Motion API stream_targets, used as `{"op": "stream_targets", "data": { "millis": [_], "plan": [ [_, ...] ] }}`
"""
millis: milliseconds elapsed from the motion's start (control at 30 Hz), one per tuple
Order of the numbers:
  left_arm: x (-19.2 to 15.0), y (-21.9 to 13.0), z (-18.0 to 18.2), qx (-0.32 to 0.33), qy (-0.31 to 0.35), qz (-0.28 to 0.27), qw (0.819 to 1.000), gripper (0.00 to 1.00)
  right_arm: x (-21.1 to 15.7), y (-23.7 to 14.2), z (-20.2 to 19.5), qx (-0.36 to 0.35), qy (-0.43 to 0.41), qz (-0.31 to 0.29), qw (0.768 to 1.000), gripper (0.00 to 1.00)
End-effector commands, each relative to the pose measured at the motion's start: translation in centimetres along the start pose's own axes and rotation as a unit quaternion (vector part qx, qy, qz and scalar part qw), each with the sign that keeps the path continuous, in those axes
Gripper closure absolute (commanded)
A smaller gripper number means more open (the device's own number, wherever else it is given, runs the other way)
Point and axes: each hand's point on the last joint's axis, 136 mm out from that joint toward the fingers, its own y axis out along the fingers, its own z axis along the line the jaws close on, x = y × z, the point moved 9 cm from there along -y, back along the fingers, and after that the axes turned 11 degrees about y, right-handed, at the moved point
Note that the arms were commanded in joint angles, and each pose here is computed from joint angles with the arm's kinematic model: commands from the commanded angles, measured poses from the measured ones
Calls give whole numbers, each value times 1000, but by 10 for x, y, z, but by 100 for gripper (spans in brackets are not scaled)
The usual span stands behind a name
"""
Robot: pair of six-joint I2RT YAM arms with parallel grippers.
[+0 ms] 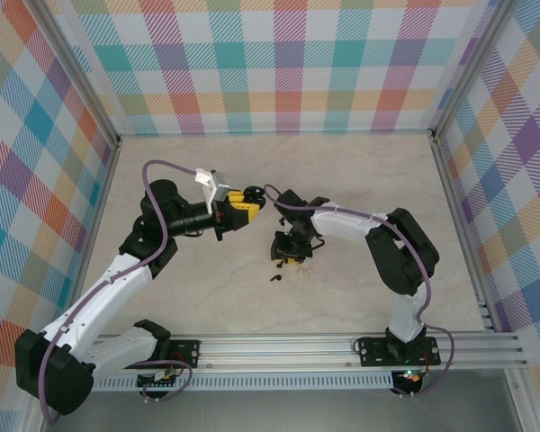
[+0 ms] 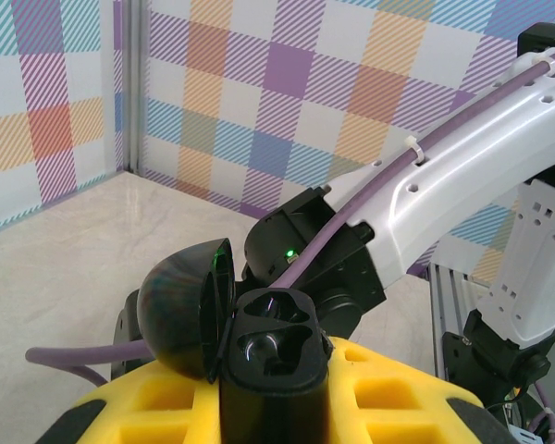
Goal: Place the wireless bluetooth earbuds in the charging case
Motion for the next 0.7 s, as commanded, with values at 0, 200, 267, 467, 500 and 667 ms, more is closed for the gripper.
{"op": "stream_targets", "data": {
  "millis": [0,200,267,467,500,667],
  "plan": [
    [2,-5,-2,5,11,-6,1000,84,-1,2,2,-21,15,3,1000,63],
    [0,-4,-1,4,10,-5,1000,84,-1,8,-1,-38,17,4,999,65],
    [1,-4,-1,4,12,-6,1000,84,-1,11,-1,-43,15,6,999,65],
    [1,-4,-1,5,11,-6,1000,84,0,16,-3,-52,13,7,999,71],
    [1,-4,-1,5,11,-6,1000,84,0,15,-3,-53,13,6,998,72],
    [0,-4,-2,5,11,-5,1000,84,-2,11,-5,-58,9,-2,998,81]
  ]
}}
